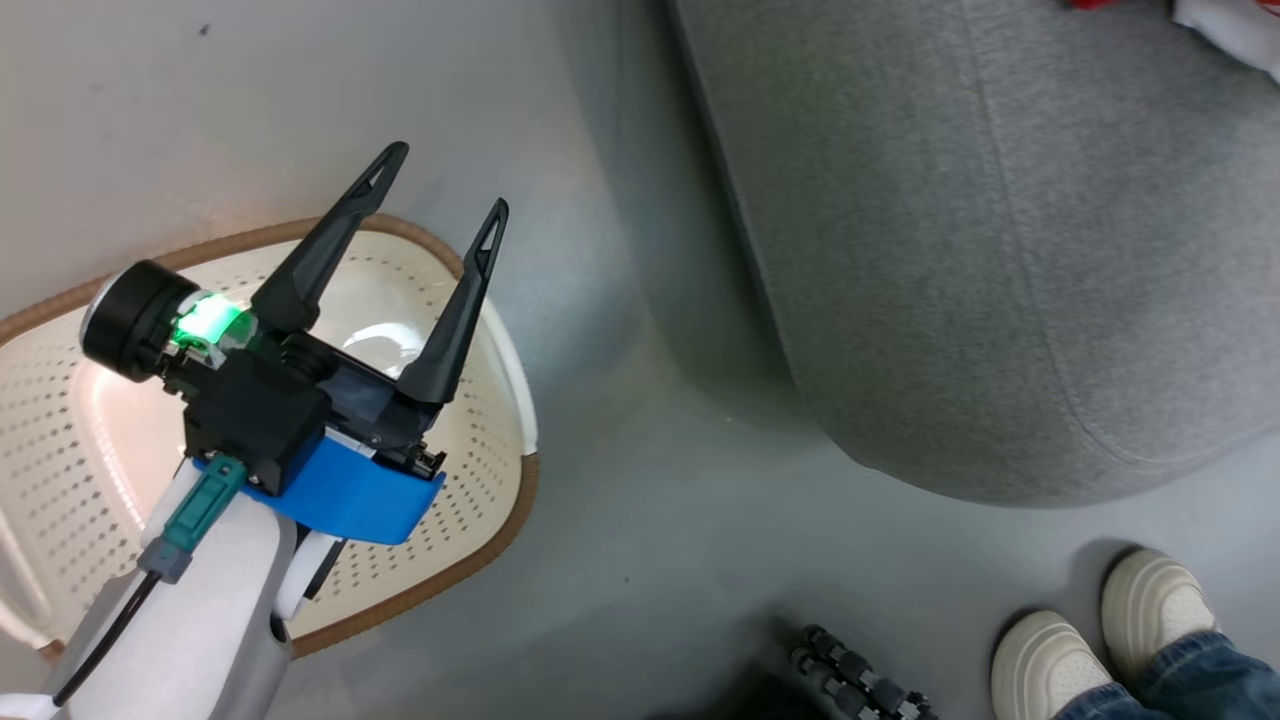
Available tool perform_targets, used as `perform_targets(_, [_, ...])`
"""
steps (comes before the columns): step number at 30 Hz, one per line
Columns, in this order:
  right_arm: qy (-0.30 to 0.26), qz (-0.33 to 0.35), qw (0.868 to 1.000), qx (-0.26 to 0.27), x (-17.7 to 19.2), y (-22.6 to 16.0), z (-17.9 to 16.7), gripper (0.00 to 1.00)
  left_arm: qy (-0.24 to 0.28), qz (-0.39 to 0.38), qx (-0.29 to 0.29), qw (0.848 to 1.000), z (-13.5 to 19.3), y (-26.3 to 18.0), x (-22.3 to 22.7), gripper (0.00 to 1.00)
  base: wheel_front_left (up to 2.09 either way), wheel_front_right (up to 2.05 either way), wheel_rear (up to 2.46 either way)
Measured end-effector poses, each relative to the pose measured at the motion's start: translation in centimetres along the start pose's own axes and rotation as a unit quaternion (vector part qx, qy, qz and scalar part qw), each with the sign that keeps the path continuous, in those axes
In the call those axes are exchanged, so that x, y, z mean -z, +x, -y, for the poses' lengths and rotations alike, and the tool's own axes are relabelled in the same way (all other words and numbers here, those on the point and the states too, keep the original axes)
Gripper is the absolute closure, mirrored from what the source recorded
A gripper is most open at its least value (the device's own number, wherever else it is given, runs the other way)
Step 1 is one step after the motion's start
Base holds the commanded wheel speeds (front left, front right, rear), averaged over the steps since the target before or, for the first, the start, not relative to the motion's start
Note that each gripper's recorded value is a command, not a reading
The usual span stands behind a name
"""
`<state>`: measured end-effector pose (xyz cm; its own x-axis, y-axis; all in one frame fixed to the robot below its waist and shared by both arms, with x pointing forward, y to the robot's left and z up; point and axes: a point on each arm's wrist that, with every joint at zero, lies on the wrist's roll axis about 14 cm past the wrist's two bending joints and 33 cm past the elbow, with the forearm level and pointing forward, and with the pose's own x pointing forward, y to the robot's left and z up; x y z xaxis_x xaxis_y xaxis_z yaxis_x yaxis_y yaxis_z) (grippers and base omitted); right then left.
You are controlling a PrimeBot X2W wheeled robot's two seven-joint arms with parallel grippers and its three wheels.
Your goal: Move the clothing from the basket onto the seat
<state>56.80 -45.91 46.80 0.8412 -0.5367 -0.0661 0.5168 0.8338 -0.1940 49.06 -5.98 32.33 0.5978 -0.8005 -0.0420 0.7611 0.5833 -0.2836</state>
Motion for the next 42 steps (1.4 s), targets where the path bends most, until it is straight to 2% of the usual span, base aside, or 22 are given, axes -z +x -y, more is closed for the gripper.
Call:
perform_targets(3, [-0.002, -0.032, 0.999, -0.012, 3.0, -0.5, -1.3, 1.00, 0.001, -0.004, -0.012, 1.000, -0.5, -0.6, 0.3, 0.00, 0.00, 0.00, 0.00])
perform_targets(4, [-0.002, -0.035, 0.999, -0.015, 3.3, -0.5, -1.6, 0.84, 0.002, -0.004, -0.016, 1.000, -0.7, -0.7, 0.2, 0.00, 0.00, 0.00, 0.00])
perform_targets(5, [-0.003, -0.035, 0.999, -0.017, 3.4, -0.5, -1.7, 0.61, 0.002, -0.004, -0.020, 1.000, -0.9, -0.8, 0.2, 0.00, 0.00, 0.00, 0.00])
perform_targets(7, [-0.006, -0.038, 0.999, -0.023, 3.6, -0.6, -2.0, 0.00, 0.002, -0.003, -0.026, 1.000, -1.0, -1.0, 0.0, 0.00, 0.00, 0.00, 0.00])
perform_targets(16, [-0.006, -0.040, 0.998, -0.053, 2.9, -3.5, -2.9, 0.00, -0.006, 0.003, -0.051, 0.999, 0.1, -1.6, -2.5, 0.00, 0.00, 0.00, 0.00])
perform_targets(26, [0.033, 0.001, 0.992, -0.120, -0.1, -11.0, -5.3, 0.00, -0.014, 0.024, -0.121, 0.992, 2.0, -5.7, -7.3, 0.00, 0.00, 0.00, 0.00])
perform_targets(31, [0.060, 0.024, 0.985, -0.160, -1.3, -15.9, -6.9, 0.00, -0.006, 0.037, -0.172, 0.984, 2.2, -9.1, -9.4, 0.00, 0.00, 0.00, 0.00])
perform_targets(34, [0.095, 0.032, 0.979, -0.178, -1.8, -18.7, -7.9, 0.00, 0.000, 0.052, -0.203, 0.978, 2.2, -11.2, -10.9, 0.00, 0.00, 0.00, 0.00])
perform_targets(42, [0.114, 0.044, 0.965, -0.233, -2.8, -24.3, -10.6, 0.00, 0.017, 0.077, -0.289, 0.954, 1.5, -17.7, -12.9, 0.00, 0.00, 0.00, 0.00])
